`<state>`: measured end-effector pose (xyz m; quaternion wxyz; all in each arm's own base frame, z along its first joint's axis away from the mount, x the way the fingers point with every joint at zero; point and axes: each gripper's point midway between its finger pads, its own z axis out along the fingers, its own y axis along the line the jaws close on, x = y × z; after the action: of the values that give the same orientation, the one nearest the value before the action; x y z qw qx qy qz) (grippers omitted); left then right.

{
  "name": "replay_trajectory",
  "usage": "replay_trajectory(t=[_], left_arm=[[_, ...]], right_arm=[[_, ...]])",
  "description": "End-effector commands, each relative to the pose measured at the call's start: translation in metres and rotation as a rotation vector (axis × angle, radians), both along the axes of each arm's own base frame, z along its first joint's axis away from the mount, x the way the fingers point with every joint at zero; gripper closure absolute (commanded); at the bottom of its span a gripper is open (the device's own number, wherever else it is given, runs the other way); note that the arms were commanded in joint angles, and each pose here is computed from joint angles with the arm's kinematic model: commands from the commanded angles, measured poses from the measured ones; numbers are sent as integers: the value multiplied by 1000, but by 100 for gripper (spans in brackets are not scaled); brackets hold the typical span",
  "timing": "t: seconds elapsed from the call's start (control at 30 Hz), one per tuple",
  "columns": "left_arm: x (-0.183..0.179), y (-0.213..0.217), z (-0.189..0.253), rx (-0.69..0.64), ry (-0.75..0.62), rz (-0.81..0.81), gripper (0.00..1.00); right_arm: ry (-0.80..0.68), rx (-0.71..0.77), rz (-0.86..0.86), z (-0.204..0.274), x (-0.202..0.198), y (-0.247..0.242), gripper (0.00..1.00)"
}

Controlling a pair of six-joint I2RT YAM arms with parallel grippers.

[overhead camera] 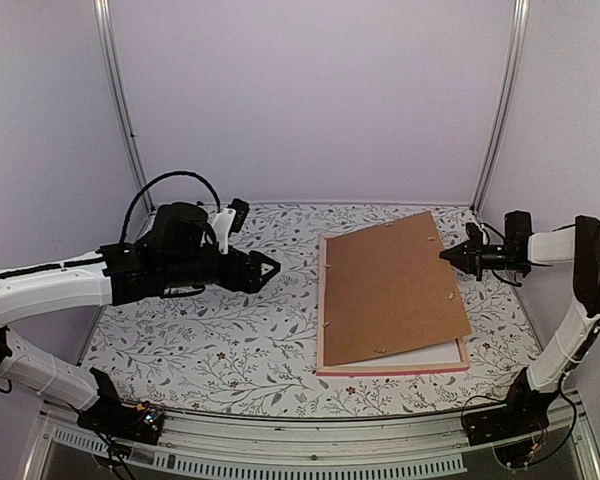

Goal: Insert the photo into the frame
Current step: Place the backboard on the frame body.

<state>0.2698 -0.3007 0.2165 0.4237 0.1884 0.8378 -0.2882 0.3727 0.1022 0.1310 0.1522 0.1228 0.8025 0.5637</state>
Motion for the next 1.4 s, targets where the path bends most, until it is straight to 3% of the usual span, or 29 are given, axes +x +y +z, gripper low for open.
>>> replay_trajectory(t=[0.0,0.43,0.83,1.37], left_arm=[[3,1,1,-7,-11,-1,8],[4,0,0,-6,-9,-2,8],[5,1,-3,6,-6,-1,8],[8,-2,-15,32,12,-2,8]], right_arm=[[-22,26,35,7,2,6,100],[-22,-40,34,-10,14,3,99],[9,-164,0,-29,17,-6,65],[27,-452,-15,-50,16,-7,40]])
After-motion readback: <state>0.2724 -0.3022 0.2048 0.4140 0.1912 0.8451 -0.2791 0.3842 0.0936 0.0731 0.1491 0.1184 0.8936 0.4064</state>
